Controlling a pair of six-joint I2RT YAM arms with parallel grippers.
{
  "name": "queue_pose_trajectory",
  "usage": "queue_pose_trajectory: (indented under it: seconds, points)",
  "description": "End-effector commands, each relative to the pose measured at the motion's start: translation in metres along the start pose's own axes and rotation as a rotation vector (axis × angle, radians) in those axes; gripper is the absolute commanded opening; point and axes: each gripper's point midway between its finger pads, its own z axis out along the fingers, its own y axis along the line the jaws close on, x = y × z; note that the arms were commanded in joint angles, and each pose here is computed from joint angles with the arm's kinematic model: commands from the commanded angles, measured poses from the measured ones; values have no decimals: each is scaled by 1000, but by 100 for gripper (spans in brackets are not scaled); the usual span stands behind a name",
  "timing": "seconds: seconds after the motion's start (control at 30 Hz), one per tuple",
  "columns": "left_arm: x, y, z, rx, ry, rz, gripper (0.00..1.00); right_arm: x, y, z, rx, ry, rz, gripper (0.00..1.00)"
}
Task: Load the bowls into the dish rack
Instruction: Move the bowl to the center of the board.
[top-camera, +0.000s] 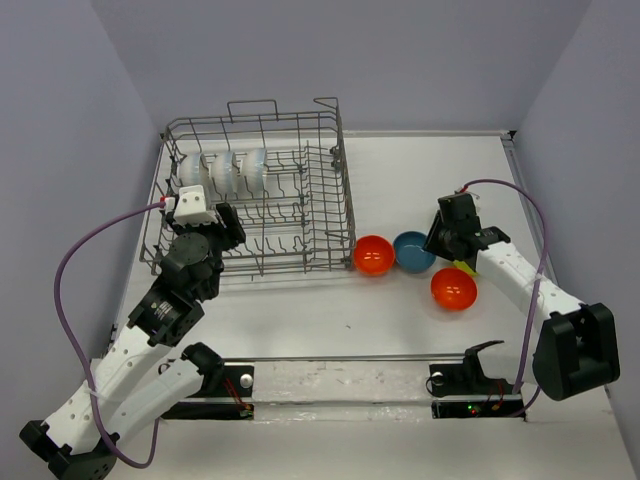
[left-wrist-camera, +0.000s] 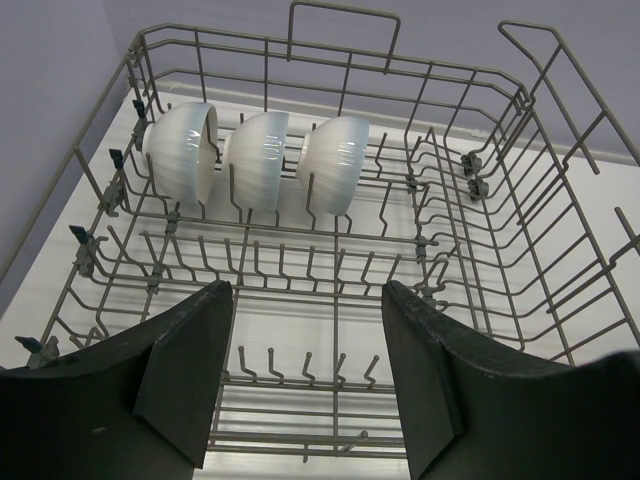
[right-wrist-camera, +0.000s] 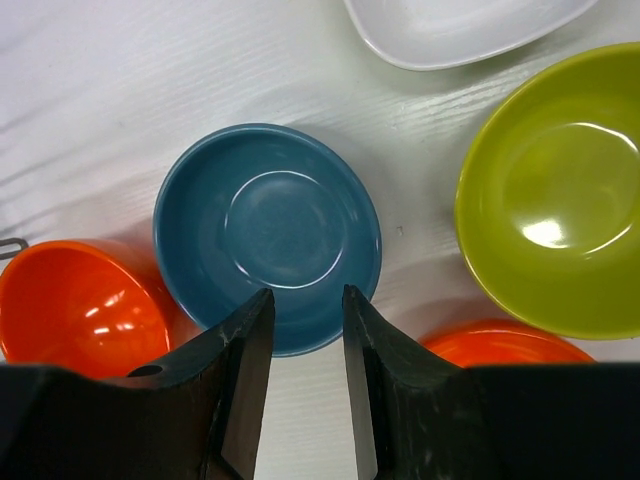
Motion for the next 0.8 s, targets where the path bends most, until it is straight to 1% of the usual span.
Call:
queue_pose_trajectory:
  seconds: [0.0,0.13,0.27,0.47,0.77]
  points:
    - [-10,2,0,-12,-45,-29,71,-17,24,-3,-96,-32,-2,39]
    - [-10,1,0,-12,-44,-29,71,-11,41,-2,-157,-3,-10,38]
    - [-10,1,0,-12,-44,-29,71,-2,54,0,-173,18,-39,38]
    - [-10,2,0,-14,-43,-27,71,-6,57,1,-178,9,-36,38]
    - [-8,2,1,-15,-38,-23,71,10,80,2,-223,42,-71,38]
